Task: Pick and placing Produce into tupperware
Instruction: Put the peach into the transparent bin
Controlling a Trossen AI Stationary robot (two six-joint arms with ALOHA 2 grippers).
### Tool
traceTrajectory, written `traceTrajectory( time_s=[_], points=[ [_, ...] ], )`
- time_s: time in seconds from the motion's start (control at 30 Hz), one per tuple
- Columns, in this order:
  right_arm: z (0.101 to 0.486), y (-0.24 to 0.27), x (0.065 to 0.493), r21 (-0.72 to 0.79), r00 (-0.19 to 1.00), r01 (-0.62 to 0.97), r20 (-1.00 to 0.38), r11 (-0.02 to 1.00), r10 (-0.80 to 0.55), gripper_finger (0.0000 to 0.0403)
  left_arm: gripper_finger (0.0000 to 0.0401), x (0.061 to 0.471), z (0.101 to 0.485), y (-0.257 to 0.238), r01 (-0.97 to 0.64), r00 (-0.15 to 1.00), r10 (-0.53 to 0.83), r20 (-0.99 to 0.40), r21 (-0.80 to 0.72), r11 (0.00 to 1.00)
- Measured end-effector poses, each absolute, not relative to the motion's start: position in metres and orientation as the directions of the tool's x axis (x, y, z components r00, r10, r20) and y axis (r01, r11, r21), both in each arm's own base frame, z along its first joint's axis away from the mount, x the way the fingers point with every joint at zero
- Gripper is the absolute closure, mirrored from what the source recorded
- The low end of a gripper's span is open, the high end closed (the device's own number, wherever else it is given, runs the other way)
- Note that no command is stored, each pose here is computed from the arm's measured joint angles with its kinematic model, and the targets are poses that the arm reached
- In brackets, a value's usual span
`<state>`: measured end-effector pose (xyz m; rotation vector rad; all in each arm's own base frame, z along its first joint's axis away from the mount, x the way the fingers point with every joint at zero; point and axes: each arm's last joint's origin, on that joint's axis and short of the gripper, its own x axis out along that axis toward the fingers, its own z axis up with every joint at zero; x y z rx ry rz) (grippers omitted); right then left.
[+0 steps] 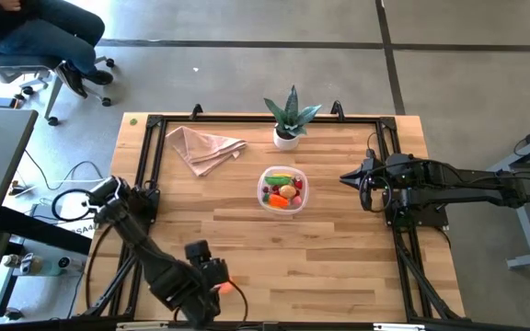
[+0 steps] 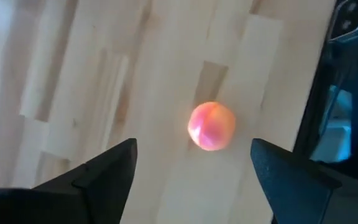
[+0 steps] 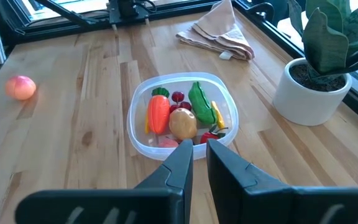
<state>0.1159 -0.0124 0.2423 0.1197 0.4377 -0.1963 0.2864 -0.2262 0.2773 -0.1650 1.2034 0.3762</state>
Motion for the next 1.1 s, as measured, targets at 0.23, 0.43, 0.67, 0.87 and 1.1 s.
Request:
traceTrajectory(
  time_s=[0.23, 0.43, 0.67, 0.87, 1.1],
  points=[
    [0.242, -0.012, 0.116, 0.073, 0.887, 0.214, -0.432, 0.974, -0.163, 0.0367, 0.0095, 0.298, 0.245, -0.209, -0.344, 0.222, 0.120, -0.968, 0.038, 0.938],
    [0.242, -0.012, 0.116, 0.073, 0.887, 0.214, -0.432, 0.974, -0.162, 0.0367, 0.0104, 0.306, 0.229, -0.201, -0.319, 0.206, 0.035, -0.978, -0.034, 0.947],
    [0.242, -0.012, 0.116, 0.073, 0.887, 0.214, -0.432, 0.974, -0.162, 0.0367, 0.0100, 0.309, 0.203, -0.195, -0.325, 0.184, -0.052, -0.982, -0.110, 0.939],
    [0.242, -0.012, 0.116, 0.073, 0.887, 0.214, -0.432, 0.974, -0.162, 0.0367, 0.0099, 0.310, 0.189, -0.189, -0.323, 0.184, -0.081, -0.980, -0.138, 0.936],
    [0.242, -0.012, 0.116, 0.073, 0.887, 0.214, -0.432, 0.974, -0.163, 0.0367, 0.0086, 0.316, 0.185, -0.184, -0.324, 0.194, -0.151, -0.969, -0.209, 0.923]
  ],
)
